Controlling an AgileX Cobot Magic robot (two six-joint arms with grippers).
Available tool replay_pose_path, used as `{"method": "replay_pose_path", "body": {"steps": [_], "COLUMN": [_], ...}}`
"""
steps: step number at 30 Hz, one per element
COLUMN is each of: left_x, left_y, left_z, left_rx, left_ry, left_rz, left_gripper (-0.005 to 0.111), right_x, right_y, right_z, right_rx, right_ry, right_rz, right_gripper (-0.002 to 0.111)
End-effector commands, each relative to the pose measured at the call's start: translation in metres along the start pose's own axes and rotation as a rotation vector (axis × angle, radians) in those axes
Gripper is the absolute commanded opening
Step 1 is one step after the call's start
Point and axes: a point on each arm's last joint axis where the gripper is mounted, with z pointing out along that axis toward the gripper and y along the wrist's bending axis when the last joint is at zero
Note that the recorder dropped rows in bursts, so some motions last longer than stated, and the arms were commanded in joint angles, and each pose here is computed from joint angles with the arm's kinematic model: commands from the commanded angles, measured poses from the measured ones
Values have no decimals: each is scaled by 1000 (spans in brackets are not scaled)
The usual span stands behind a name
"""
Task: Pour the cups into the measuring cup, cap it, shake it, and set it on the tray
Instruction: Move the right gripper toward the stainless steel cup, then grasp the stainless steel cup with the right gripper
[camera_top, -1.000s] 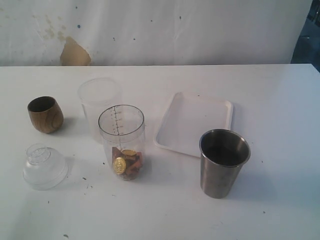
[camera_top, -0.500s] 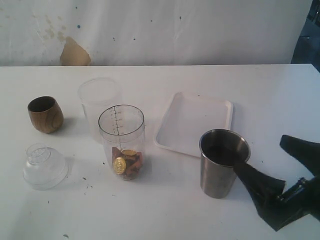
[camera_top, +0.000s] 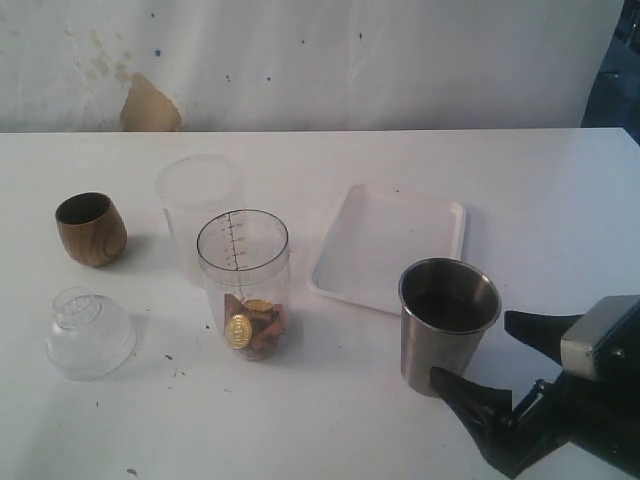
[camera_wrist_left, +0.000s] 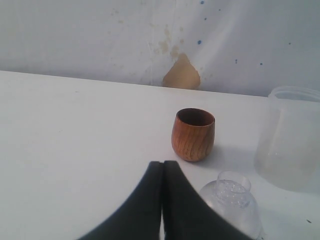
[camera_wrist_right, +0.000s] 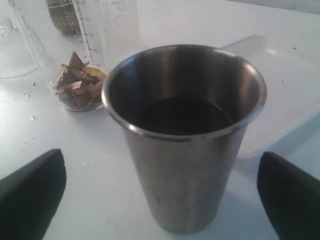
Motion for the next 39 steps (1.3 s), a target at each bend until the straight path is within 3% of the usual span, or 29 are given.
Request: {"method": "replay_pose_path", "body": {"steps": [1, 17, 35, 39], "left_x": [1, 1, 1, 1], "left_y": [0, 0, 0, 0], "left_z": [0, 0, 0, 0], "left_rx": [1, 1, 1, 1], "left_ry": [1, 1, 1, 1], "left_rz": [1, 1, 1, 1], "left_gripper": [0, 0, 0, 0], "right_x": [1, 25, 9, 9], "right_y": [-5, -34, -38, -38], "right_z": [13, 59, 84, 84], "right_rx": [-58, -118, -203, -204], "right_ry": [-11, 64, 0, 0], "right_rz": [-33, -28, -101, -101], "right_gripper": [96, 96, 96, 83]}}
